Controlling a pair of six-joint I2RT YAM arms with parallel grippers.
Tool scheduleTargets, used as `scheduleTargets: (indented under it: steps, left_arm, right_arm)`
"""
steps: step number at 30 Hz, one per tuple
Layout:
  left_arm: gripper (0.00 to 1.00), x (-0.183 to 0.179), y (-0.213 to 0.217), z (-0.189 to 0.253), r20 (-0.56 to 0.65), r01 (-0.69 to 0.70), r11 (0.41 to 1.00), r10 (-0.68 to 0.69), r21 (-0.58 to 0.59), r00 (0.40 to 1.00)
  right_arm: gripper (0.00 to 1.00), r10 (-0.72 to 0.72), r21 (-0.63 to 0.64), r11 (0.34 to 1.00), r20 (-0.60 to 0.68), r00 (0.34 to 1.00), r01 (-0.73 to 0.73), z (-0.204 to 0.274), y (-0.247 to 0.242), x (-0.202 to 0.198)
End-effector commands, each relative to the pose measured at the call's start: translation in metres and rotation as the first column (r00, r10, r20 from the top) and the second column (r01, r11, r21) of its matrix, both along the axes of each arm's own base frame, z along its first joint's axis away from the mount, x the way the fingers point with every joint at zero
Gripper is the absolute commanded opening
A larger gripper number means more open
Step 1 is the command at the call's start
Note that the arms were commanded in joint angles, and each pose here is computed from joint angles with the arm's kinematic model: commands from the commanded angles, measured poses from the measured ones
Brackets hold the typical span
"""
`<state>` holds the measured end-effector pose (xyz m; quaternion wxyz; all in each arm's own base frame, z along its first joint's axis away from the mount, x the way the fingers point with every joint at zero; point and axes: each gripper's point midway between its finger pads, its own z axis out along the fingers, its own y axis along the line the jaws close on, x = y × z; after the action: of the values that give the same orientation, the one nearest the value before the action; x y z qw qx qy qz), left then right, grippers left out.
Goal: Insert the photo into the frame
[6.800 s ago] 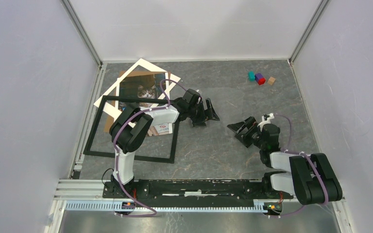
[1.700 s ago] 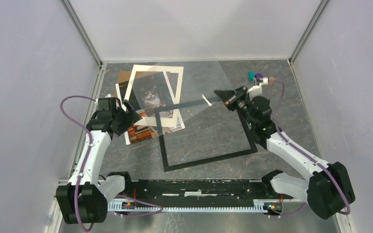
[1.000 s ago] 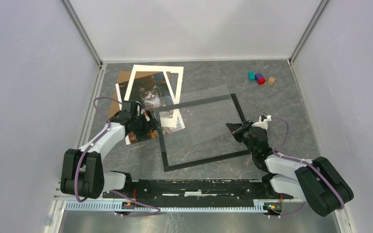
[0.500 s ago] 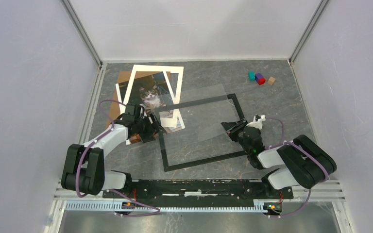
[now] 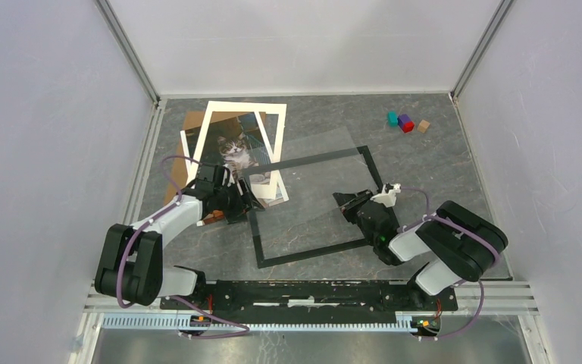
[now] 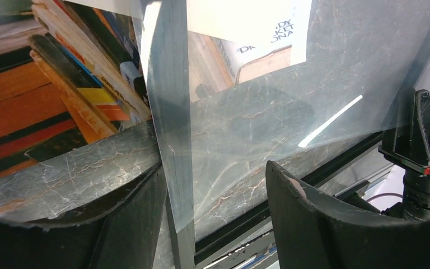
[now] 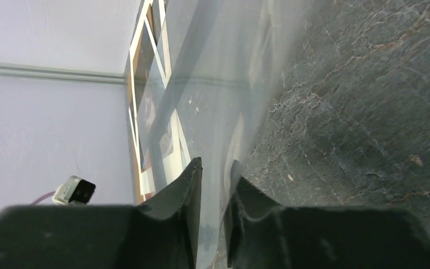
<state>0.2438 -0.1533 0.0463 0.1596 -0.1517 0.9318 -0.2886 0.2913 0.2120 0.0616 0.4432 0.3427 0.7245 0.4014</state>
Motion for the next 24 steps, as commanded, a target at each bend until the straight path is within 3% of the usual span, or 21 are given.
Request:
scheduleTargets:
  steps: [1, 2, 3, 7, 10, 16, 24]
  left_arm:
    - [0.73, 0.003, -0.005, 0.013, 0.029, 0.019, 1.000, -0.018, -0.015, 0.999]
    - [0.76, 0.002, -0.003, 0.013, 0.025, 0.022, 1.000, -0.022, 0.003, 0.999]
    - [0.78, 0.003, -0.001, 0.015, 0.030, 0.031, 0.999, -0.031, 0.019, 0.999]
    - [0.86, 0.007, 0.006, 0.022, 0.042, 0.058, 0.995, -0.061, 0.077, 0.997]
    - [0.89, 0.010, 0.004, 0.027, 0.046, 0.072, 0.995, -0.075, 0.074, 0.996]
    - [0.89, 0.017, -0.005, 0.031, 0.061, 0.056, 0.998, -0.056, 0.016, 0.997]
    - [0.90, 0.026, -0.003, 0.029, 0.076, 0.025, 0.999, -0.027, 0.024, 0.997]
  right_arm:
    - [0.12, -0.074, 0.015, 0.997, 0.012, 0.997, 0.073, 0.010, -0.006, 0.006]
    - [0.01, -0.072, -0.003, 0.997, -0.006, 0.997, 0.072, 0.008, -0.010, 0.002]
    - [0.00, -0.080, -0.045, 0.996, -0.053, 0.995, 0.077, -0.003, -0.016, -0.005]
    - [0.00, -0.086, -0.124, 0.990, -0.145, 0.986, 0.069, -0.020, -0.037, -0.029]
    - [0.00, -0.084, -0.115, 0.991, -0.164, 0.983, 0.065, -0.028, -0.048, -0.044]
    - [0.00, -0.051, -0.077, 0.996, -0.098, 0.994, 0.044, -0.024, -0.050, -0.050]
    - [0.00, -0.050, -0.049, 0.998, -0.143, 0.988, 0.044, -0.034, -0.052, -0.059]
